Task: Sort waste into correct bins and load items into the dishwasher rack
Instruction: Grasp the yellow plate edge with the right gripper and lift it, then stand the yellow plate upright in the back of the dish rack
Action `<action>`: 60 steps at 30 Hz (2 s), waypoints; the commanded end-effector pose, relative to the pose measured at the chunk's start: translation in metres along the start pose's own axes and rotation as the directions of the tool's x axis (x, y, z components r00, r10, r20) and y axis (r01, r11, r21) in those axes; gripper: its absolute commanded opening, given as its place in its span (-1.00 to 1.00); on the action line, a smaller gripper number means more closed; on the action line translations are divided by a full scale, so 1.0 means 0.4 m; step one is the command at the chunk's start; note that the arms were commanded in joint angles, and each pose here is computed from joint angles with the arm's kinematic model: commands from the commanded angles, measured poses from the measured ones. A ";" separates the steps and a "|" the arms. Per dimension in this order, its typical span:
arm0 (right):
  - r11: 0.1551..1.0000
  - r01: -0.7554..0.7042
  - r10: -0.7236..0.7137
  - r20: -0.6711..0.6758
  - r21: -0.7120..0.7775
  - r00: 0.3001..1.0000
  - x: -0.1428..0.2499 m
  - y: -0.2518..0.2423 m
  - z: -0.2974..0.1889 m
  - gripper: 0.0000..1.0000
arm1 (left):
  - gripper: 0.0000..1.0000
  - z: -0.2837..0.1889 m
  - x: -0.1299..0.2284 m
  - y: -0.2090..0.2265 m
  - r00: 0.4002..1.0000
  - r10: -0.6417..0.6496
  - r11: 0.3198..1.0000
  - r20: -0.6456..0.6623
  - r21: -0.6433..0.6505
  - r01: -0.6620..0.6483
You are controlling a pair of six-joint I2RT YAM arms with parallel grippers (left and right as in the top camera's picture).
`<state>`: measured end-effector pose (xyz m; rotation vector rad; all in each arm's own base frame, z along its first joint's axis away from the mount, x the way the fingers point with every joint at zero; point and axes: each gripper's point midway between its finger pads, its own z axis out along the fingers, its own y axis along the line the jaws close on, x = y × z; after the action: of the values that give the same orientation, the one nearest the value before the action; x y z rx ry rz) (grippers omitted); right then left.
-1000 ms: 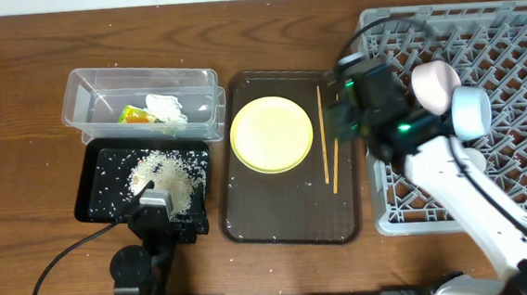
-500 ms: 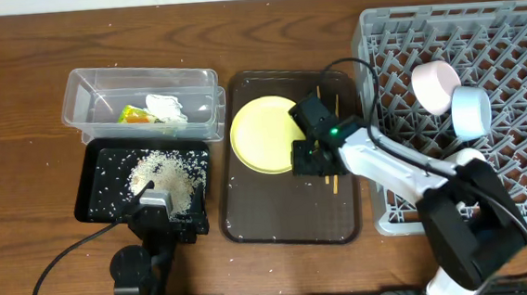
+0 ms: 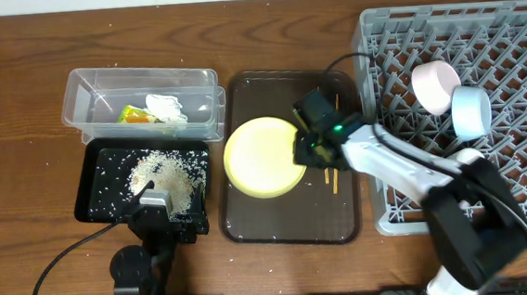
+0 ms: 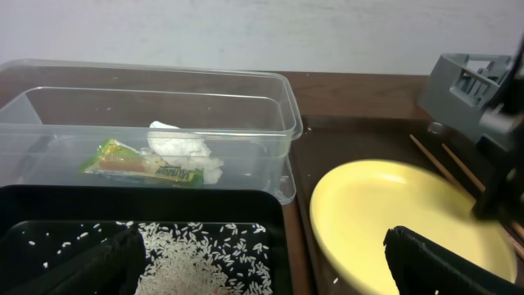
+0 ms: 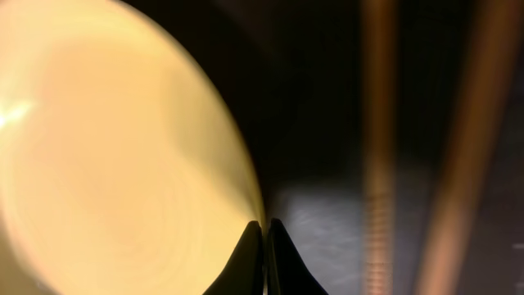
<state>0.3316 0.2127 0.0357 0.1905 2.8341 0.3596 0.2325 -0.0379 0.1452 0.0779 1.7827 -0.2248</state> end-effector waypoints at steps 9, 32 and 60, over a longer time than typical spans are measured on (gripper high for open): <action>0.815 -0.212 -0.307 0.712 0.540 0.632 -0.326 -0.280 -0.641 -0.97 | 0.92 0.006 0.028 0.003 1.000 0.013 1.000 -0.023 0.000 -0.013; 0.267 -0.474 -0.508 0.540 0.839 0.671 -0.563 -0.644 -0.697 -0.98 | 0.92 0.006 0.028 0.003 1.000 0.013 1.000 -0.023 0.000 -0.013; 0.486 0.047 -0.760 0.395 0.873 0.516 -0.592 -0.264 -0.461 0.85 | 0.92 0.006 0.028 0.003 1.000 0.013 1.000 -0.023 0.000 -0.013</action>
<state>0.4873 -0.0266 0.2319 -0.0628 1.8369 -1.1687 0.2325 -0.0379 0.1453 0.0779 1.7820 -0.2248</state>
